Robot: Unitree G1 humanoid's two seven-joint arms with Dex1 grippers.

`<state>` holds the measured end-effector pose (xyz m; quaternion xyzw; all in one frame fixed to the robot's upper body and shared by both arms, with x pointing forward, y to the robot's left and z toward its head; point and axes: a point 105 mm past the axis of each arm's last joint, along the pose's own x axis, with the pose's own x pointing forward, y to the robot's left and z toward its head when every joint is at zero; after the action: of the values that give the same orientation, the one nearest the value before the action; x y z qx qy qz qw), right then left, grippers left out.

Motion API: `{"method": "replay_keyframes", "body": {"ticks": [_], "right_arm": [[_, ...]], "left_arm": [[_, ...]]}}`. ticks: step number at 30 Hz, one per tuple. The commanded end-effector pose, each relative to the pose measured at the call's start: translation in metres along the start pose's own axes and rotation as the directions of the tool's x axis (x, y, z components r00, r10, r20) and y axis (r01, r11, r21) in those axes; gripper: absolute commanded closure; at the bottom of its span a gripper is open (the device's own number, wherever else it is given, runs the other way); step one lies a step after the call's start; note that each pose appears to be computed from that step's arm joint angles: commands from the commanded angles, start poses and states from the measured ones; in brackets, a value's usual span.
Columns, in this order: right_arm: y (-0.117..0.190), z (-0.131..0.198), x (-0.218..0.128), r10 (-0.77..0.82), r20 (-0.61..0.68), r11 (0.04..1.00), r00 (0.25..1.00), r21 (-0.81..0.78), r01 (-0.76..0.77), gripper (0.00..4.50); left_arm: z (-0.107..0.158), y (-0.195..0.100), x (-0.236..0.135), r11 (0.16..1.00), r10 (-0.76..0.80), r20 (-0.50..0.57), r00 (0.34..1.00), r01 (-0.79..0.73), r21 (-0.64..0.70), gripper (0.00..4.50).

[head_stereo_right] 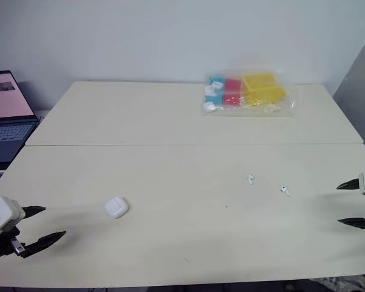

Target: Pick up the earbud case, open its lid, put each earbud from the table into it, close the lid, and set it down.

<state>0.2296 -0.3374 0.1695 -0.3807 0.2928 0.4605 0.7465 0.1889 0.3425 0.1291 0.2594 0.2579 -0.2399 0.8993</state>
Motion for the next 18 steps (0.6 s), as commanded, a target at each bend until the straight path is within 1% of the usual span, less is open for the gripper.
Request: {"method": "replay_keyframes", "body": {"ticks": [1,2,4,6,7,9,18], "right_arm": [[-0.0019,0.003,-0.0072,0.001,-0.008,0.999,1.0,-0.033,-0.001,0.02],[-0.0013,0.0028,-0.0071,0.002,-0.005,0.999,1.0,-0.032,-0.003,0.02],[-0.0013,0.0026,-0.0074,0.002,-0.003,0.999,1.0,-0.033,-0.002,0.02],[-0.0017,0.0016,-0.0081,0.001,-0.007,0.999,1.0,-0.032,-0.001,0.02],[-0.0017,0.0012,-0.0084,0.002,-0.009,0.999,1.0,-0.032,-0.003,0.02],[-0.002,0.0011,-0.0088,0.004,-0.01,1.0,1.0,-0.031,-0.004,0.02],[-0.0018,0.0097,-0.0035,0.022,0.023,0.999,1.0,-0.046,-0.021,0.02]], "left_arm": [[0.0089,0.0055,-0.007,0.999,0.021,0.019,1.0,-0.022,0.027,0.0],[0.0084,0.0058,-0.0059,0.999,0.022,0.013,1.0,-0.022,0.03,0.0],[0.0076,0.0014,-0.0032,0.999,-0.025,0.003,1.0,0.025,0.034,0.0],[0.0126,-0.0006,-0.005,0.997,-0.072,0.051,0.996,0.074,-0.035,0.0],[0.0126,-0.0006,-0.007,0.996,-0.082,0.053,0.995,0.084,-0.036,0.0],[0.0131,-0.0001,-0.009,0.996,-0.086,0.051,0.995,0.087,-0.004,0.0],[0.0121,-0.0033,-0.0072,0.995,-0.1,0.052,0.994,0.101,-0.02,0.0]]}}
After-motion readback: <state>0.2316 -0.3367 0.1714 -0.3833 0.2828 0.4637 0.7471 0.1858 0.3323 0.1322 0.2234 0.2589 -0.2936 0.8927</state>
